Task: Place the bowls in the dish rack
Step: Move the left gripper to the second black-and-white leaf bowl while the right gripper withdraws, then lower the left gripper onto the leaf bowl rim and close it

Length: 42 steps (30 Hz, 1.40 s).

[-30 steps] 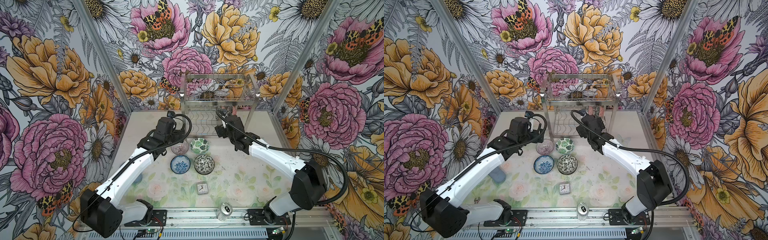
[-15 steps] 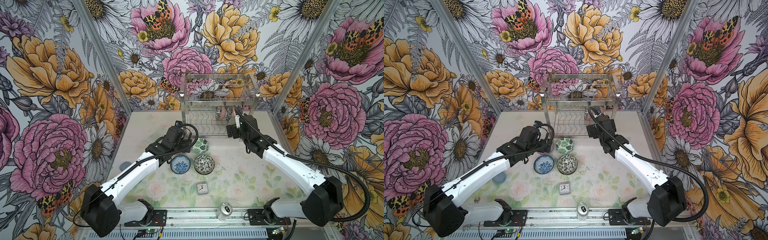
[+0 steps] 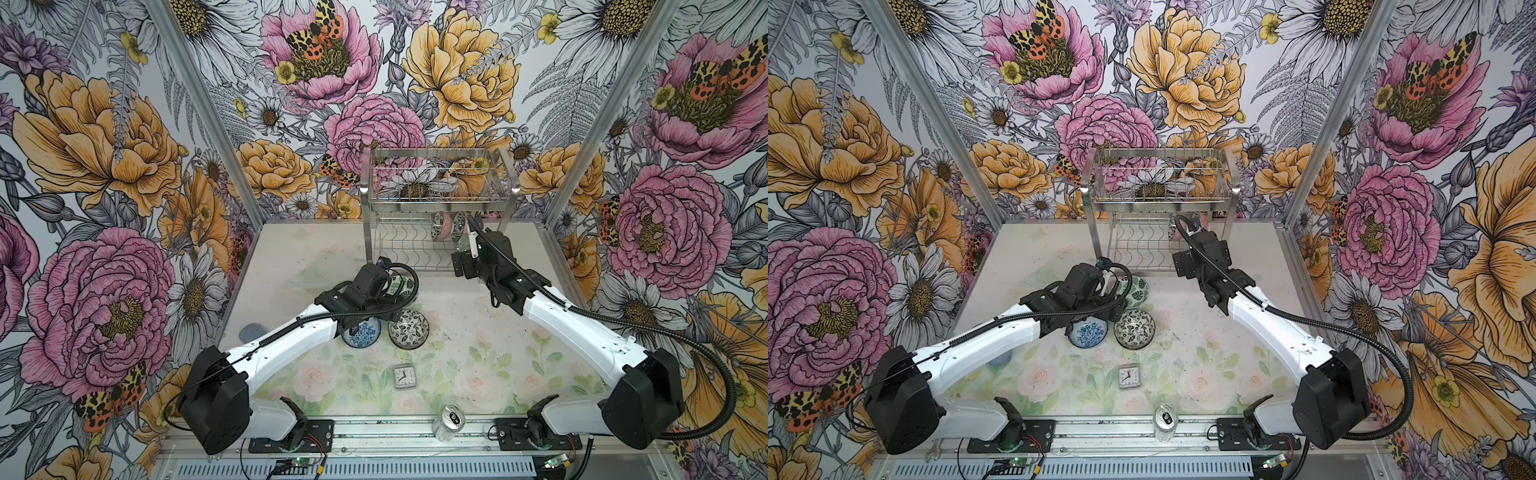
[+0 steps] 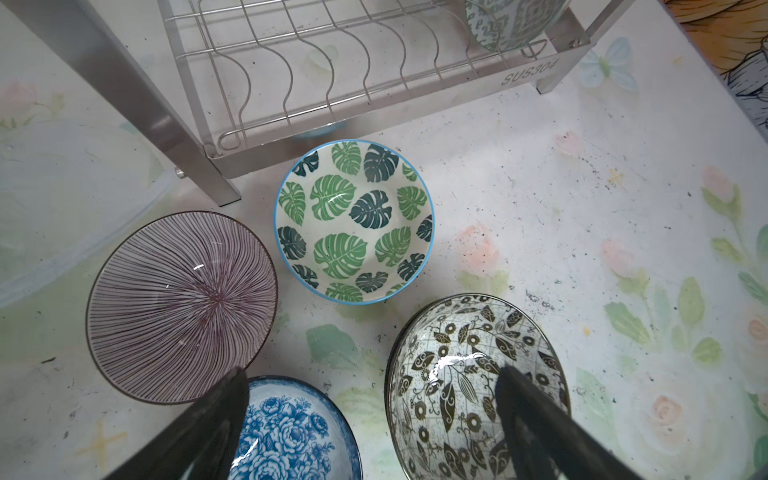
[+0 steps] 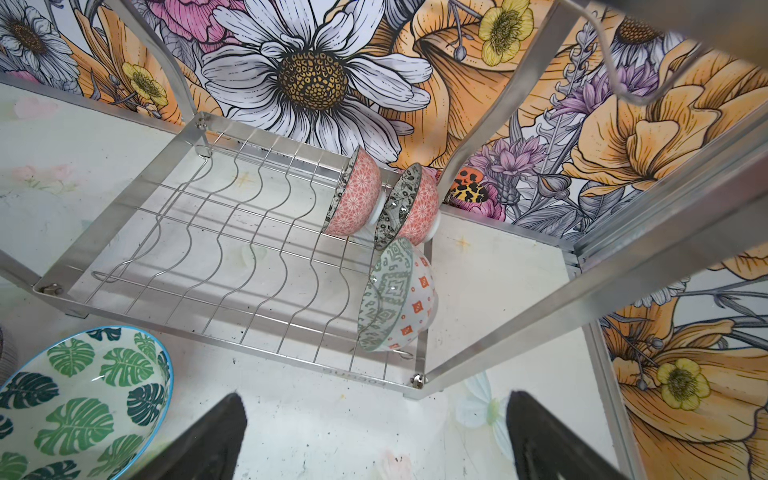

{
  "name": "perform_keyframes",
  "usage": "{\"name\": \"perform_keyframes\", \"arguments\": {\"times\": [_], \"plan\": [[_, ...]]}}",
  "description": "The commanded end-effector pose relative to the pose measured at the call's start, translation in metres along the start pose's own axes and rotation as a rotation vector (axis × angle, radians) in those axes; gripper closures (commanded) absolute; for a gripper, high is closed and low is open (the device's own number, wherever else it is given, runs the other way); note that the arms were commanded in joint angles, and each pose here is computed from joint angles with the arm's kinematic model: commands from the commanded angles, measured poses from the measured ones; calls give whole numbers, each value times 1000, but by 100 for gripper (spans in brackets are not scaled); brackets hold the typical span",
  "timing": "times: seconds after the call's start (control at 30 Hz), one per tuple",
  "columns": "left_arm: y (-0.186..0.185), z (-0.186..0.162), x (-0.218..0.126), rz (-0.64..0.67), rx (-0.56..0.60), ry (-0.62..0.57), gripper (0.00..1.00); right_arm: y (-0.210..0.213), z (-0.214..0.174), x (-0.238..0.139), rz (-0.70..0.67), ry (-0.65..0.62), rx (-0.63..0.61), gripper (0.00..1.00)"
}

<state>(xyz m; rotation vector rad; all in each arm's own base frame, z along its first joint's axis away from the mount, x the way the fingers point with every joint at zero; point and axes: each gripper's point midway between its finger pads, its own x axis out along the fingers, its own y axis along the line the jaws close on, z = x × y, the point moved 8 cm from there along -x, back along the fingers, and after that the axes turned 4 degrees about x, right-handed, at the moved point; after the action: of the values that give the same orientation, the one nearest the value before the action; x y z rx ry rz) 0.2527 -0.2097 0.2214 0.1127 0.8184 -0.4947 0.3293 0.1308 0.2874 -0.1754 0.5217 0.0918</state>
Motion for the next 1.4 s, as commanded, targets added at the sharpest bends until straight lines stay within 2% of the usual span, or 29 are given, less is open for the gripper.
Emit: {"name": "perform_keyframes", "arguments": {"times": [0.0,0.33,0.83,0.93,1.07,1.17,1.37], "plan": [[-8,-10,6,-65,-23,27,8,0,1,-1,5,-6,18,0],[-12,-35,15,-69,-32,98,19,1,-2,4,9,8,18,0],[-16,-34,38,-49,-53,150,41,0,-2,5,6,9,14,0],[-17,-33,41,-49,-51,156,51,0,-3,6,7,13,11,0],[-18,-33,46,-49,-49,167,57,1,-3,7,6,16,7,0],[-19,-32,49,-54,-52,174,66,1,-4,8,4,18,6,0],[-19,-33,51,-48,-55,184,71,0,-6,7,1,20,6,0]]}}
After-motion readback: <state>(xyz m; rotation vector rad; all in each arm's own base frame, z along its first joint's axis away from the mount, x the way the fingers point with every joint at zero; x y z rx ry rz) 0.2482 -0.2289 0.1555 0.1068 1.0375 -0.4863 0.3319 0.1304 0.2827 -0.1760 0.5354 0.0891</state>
